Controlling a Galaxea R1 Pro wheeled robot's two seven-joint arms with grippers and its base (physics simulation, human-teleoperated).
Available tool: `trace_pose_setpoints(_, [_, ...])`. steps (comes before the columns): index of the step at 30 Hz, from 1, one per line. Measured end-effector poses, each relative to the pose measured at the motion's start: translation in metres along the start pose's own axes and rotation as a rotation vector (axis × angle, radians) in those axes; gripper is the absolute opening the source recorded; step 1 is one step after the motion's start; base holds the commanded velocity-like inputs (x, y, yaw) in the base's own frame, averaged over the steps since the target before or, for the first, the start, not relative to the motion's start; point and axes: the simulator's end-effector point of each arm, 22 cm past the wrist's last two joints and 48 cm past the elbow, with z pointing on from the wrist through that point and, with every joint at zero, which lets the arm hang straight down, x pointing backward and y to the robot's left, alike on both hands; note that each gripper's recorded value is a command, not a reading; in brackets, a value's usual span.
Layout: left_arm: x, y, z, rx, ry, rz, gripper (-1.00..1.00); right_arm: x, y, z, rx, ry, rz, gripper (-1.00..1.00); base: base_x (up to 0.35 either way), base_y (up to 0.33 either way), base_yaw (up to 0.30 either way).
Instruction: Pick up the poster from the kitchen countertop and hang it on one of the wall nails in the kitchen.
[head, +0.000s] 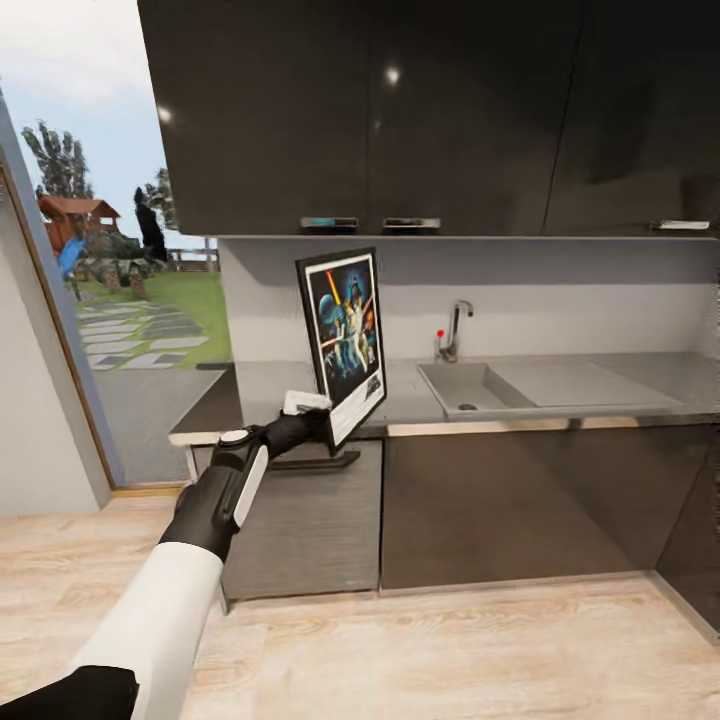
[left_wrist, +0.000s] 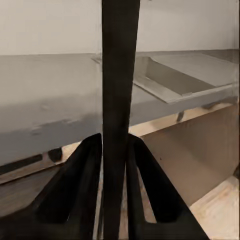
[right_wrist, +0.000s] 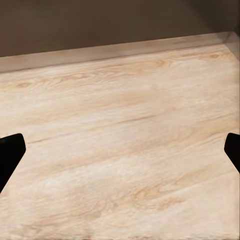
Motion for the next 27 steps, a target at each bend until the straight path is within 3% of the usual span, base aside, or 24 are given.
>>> trace_pose_setpoints(5, [-0.004, -0.044, -0.006, 0.204, -0.009, 0.005, -1.0, 0.0, 0.0, 0.0, 0.0, 0.0, 0.0, 1.0, -0.336, 0.0, 0.0])
trace_pose_setpoints(13, [0.001, -0.073, -0.02, 0.371, 0.015, 0.005, -1.0, 0.0, 0.0, 0.0, 0.0, 0.0, 0.0, 1.0, -0.333, 0.0, 0.0])
trace_pose_setpoints(17, [0.008, -0.084, -0.041, 0.51, 0.04, 0.013, -1.0, 0.0, 0.0, 0.0, 0.0, 0.0, 0.0, 1.0, -0.252, 0.0, 0.0])
trace_pose_setpoints(27, [0.028, -0.079, -0.063, 0.592, 0.073, 0.025, -1.0, -0.004, -0.002, 0.001, -0.003, -0.008, -0.004, 1.0, -0.056, 0.0, 0.0])
